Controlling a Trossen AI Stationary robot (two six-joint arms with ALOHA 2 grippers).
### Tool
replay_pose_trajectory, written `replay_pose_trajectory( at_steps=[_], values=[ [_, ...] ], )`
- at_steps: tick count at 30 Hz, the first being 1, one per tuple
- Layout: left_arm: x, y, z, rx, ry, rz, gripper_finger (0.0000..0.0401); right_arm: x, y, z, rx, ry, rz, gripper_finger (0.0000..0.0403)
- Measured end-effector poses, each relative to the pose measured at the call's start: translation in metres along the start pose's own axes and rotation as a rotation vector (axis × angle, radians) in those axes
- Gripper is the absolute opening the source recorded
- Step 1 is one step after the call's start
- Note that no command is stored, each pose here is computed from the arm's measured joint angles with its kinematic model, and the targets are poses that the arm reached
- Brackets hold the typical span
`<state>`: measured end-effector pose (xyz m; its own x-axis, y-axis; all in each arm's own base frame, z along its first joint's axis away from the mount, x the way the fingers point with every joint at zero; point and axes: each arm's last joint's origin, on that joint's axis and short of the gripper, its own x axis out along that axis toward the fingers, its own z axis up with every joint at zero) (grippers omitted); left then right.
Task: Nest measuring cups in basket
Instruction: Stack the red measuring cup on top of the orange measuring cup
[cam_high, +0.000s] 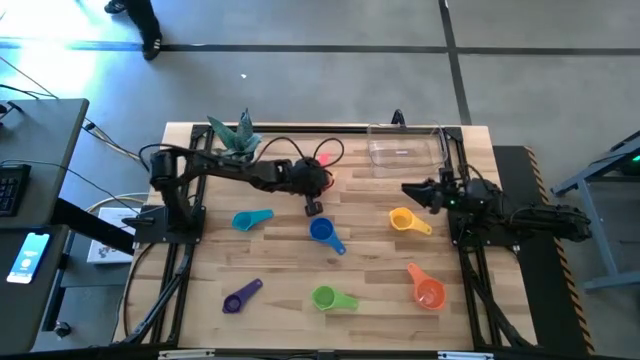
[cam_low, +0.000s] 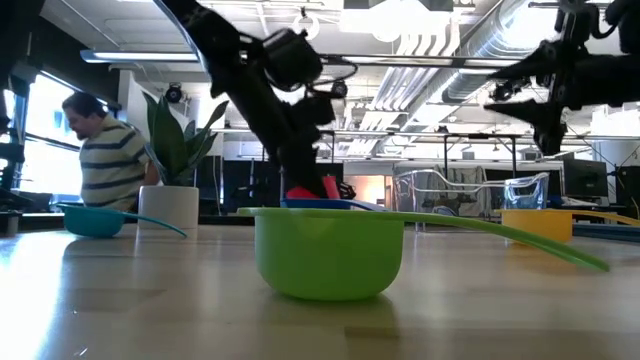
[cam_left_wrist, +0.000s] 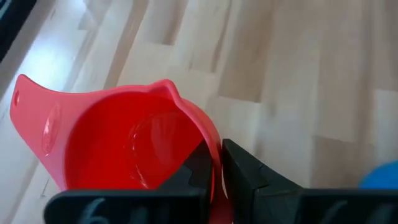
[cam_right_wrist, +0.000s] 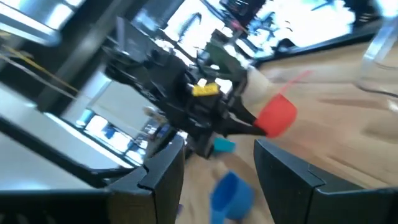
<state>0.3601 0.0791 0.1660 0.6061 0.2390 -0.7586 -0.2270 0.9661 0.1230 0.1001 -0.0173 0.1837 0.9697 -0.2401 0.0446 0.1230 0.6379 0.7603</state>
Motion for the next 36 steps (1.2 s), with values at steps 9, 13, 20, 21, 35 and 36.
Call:
replay_pose_trajectory(
  at_steps=[9,13,20,21,35,36],
  values=[
    [-0.041,-0.008,0.014,0.024,-0.064,0.009,0.0015,-0.002,0.019,0.015,0.029,-0.039,0.108,0.0183],
    [-0.058,-0.006,0.017,0.022,-0.078,0.012,0.0018,-0.002,0.038,0.029,0.004,-0.002,0.157,0.0183],
    [-0.077,-0.003,0.015,0.026,-0.051,0.012,0.0015,0.001,0.065,0.049,0.003,0.217,0.027,0.0183],
    [-0.079,-0.003,0.014,0.027,-0.042,0.011,0.0015,0.002,0.069,0.051,0.011,0.261,-0.001,0.0183],
    [-0.097,-0.011,0.011,0.084,-0.009,-0.015,0.0016,0.043,0.128,0.048,-0.067,0.831,-0.345,0.0183],
    [-0.098,-0.012,0.011,0.093,-0.016,-0.017,0.0016,0.046,0.131,0.044,-0.077,0.866,-0.371,0.0183]
  ],
)
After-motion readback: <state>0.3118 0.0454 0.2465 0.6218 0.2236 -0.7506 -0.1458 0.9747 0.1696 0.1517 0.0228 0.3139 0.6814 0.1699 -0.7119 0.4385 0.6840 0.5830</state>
